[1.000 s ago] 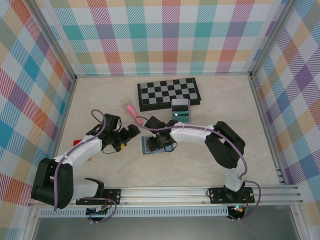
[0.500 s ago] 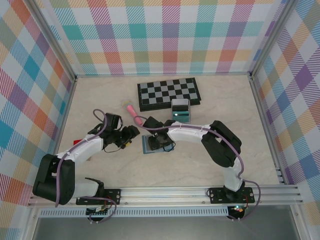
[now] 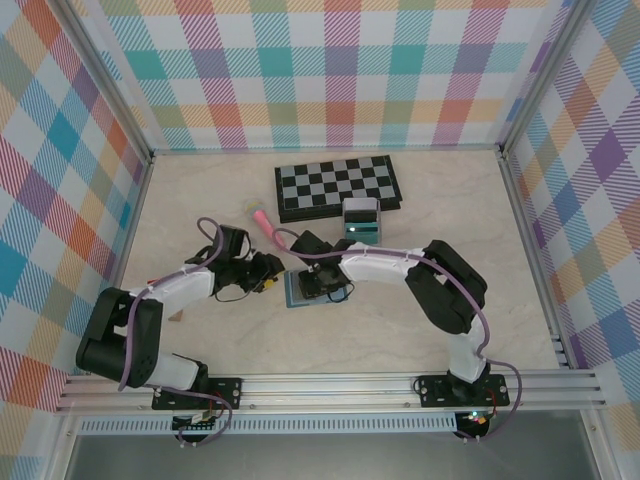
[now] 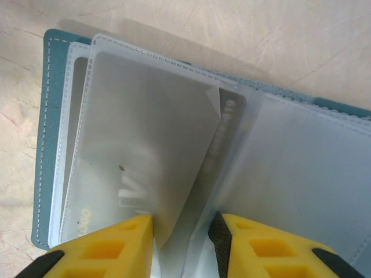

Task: Take the credit cards out of the card holder

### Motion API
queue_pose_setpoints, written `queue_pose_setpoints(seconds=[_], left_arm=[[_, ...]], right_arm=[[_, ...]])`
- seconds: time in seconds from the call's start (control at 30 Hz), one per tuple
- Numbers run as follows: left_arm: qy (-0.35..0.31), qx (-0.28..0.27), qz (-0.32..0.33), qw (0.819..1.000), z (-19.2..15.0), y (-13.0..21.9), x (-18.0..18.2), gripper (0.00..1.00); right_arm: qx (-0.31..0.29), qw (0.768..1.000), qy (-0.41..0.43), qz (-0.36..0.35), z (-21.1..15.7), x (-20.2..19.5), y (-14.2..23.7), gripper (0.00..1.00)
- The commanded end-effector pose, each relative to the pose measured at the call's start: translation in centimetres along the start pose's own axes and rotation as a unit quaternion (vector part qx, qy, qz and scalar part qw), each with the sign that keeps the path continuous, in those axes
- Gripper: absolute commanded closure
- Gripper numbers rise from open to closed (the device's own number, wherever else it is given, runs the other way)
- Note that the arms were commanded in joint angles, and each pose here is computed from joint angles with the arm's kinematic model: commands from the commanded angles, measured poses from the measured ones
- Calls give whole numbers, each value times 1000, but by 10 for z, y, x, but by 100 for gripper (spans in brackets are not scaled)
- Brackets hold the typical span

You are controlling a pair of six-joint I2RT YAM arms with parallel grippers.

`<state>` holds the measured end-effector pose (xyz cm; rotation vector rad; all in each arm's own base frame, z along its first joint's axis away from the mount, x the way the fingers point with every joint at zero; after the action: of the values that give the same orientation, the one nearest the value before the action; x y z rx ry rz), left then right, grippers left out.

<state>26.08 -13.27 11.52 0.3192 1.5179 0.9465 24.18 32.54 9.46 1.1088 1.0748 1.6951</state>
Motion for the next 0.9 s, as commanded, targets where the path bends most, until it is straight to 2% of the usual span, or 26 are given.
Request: queue_pose_setpoints(seconds=[0.0,0.4,0.63,0.87], left_arm=[[-9,12,-14,1000,-1,-8,-8,64],[-40,-4,-37,999,8,-22,-18,65],[-59,25,-49,997,6,-30,-22,64],[-64,37,-23,997,4,-39,-15,63]], right_arm=[[59,998,-10,-25,-23,-20,-25,69],[53,998,-12,-14,-23,-25,-24,76],[53,999,-8,-6,-23,-23,-23,77],[54,999,-5,10,-23,-22,-24,77]])
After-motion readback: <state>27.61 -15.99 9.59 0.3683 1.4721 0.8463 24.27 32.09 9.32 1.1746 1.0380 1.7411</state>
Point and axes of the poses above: each hand's point on the last joint's axis, 136 mm out from that joint toward the fingers, its own y axis back along the fingers, its own x axis along the line the jaws close on, z = x × y, the point moved 8 cm from there along y, back along the fingers, and after that the axes turned 7 degrees about -y, right-handed, at the moved point
